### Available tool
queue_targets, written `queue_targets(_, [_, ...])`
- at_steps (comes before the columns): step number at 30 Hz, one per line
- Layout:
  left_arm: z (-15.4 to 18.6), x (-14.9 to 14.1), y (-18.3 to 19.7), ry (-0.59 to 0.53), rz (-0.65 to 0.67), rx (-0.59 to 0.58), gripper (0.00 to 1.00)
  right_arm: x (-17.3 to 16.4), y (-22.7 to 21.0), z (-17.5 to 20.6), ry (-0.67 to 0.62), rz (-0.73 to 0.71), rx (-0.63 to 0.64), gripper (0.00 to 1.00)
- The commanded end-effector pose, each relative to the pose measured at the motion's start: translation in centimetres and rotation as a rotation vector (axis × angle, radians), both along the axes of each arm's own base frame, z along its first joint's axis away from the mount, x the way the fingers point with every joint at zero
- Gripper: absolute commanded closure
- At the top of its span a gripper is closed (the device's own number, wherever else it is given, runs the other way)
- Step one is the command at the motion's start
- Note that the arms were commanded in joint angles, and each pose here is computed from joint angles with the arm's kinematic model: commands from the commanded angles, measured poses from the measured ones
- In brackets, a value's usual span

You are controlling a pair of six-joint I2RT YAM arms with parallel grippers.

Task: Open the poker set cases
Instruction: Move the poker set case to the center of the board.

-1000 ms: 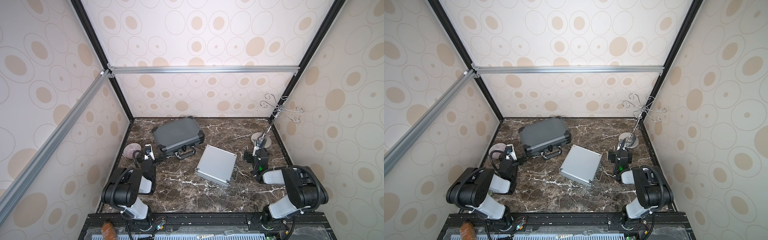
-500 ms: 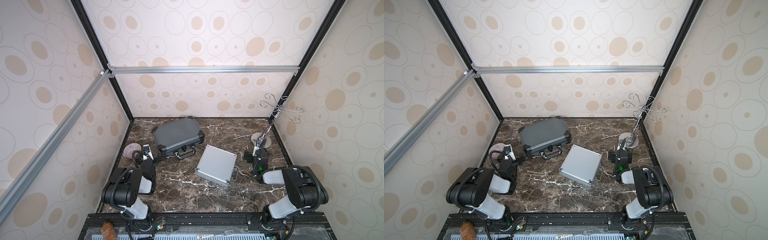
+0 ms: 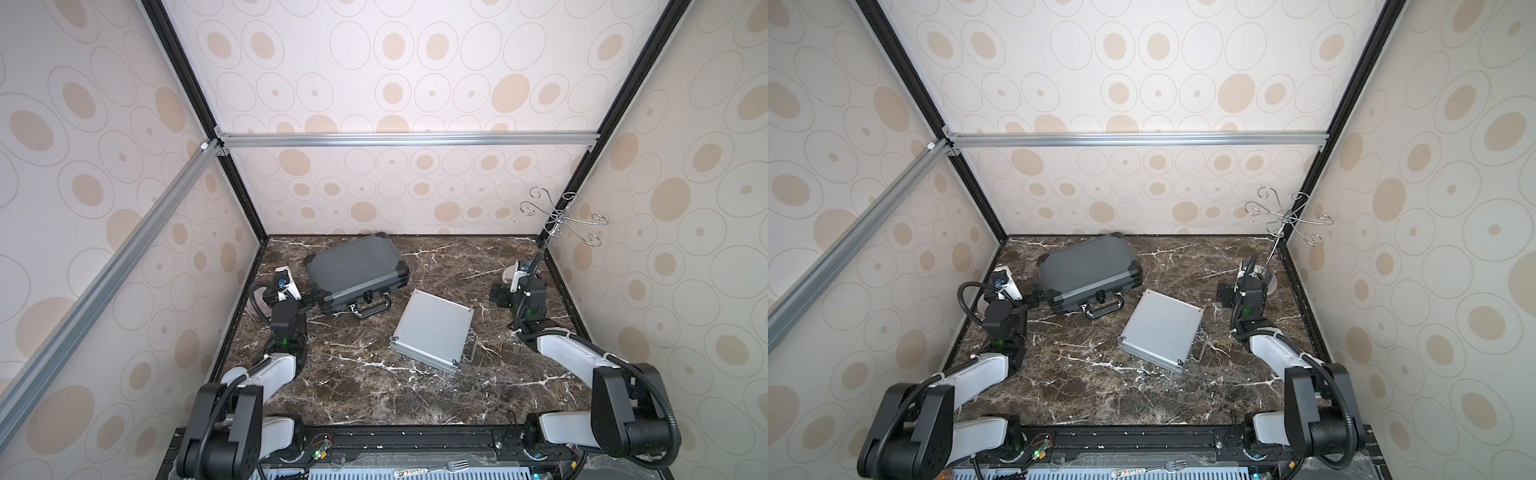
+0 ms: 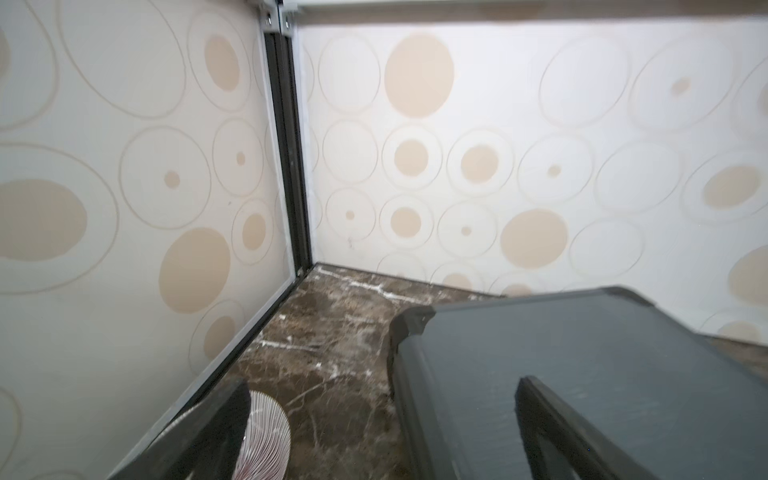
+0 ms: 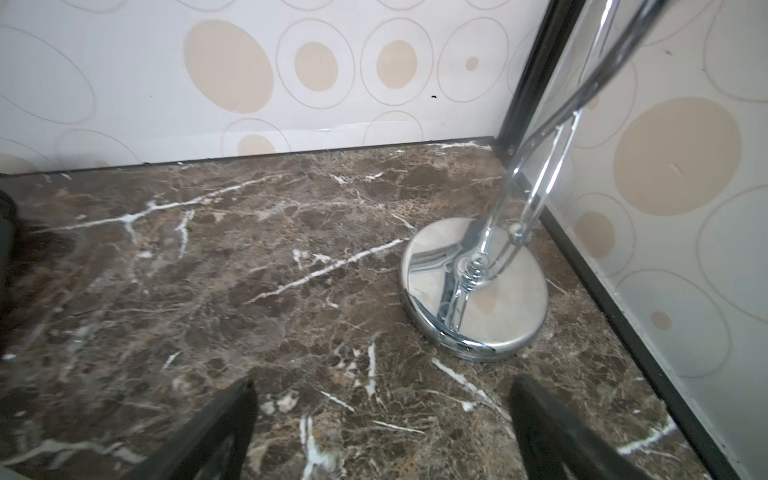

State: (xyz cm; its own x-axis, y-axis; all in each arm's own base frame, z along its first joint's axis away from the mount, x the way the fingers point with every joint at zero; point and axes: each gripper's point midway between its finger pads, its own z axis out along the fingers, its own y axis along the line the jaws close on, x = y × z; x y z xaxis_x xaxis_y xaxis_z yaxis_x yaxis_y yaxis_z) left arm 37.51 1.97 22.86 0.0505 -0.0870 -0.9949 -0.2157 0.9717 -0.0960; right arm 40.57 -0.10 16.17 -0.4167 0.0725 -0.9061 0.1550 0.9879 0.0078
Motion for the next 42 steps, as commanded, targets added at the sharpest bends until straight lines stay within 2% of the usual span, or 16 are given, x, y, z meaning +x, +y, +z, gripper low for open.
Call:
queue_targets(1, [-1.9,-0.7,-2.3,0.072,-0.064,-0.081,0.0,-2.7,1.4,-4.1,0.25,0.014,0.135,0.05])
queue_targets(5, [-2.4,-1.3,-6.1,0.107,-0.161,-0.166,0.0,-3.2,3.9,-5.0,0.312,0.062,0.32,0.13])
queue_targets(8, [-3.9,-2.1,-9.6,0.156,-0.222,-0.203,0.0,-3.4,6.0,-5.9,0.342,0.103,0.464,0.17])
queue_targets(11, [-5.7,-2.5,-13.2,0.207,-0.299,-0.225,0.0,-3.6,7.4,-6.8,0.369,0.131,0.551,0.22])
queue_targets(17, [-8.3,-0.8,-21.3,0.339,-0.519,-0.161,0.0,-4.6,9.0,-7.9,0.431,0.183,0.621,0.29])
queue_targets(20, [-9.4,0.1,-24.6,0.394,-0.634,-0.171,0.0,-5.3,9.8,-8.1,0.45,0.22,0.651,0.34])
queue_targets(22, [-9.9,0.3,-26.3,0.418,-0.705,-0.175,0.04,-5.8,10.0,-8.4,0.466,0.223,0.664,0.38])
queue_targets(29, [-12.0,0.5,-29.8,0.518,-0.834,-0.159,0.14,-7.0,11.2,-9.3,0.504,0.266,0.727,0.49])
queue_targets(35, [-14.2,0.5,-31.0,0.621,-0.836,-0.115,0.19,-7.7,11.3,-9.9,0.526,0.269,0.736,0.49])
queue_targets(42, [-16.1,0.9,-32.9,0.705,-0.862,-0.121,0.25,-7.5,11.9,-9.7,0.515,0.282,0.779,0.47])
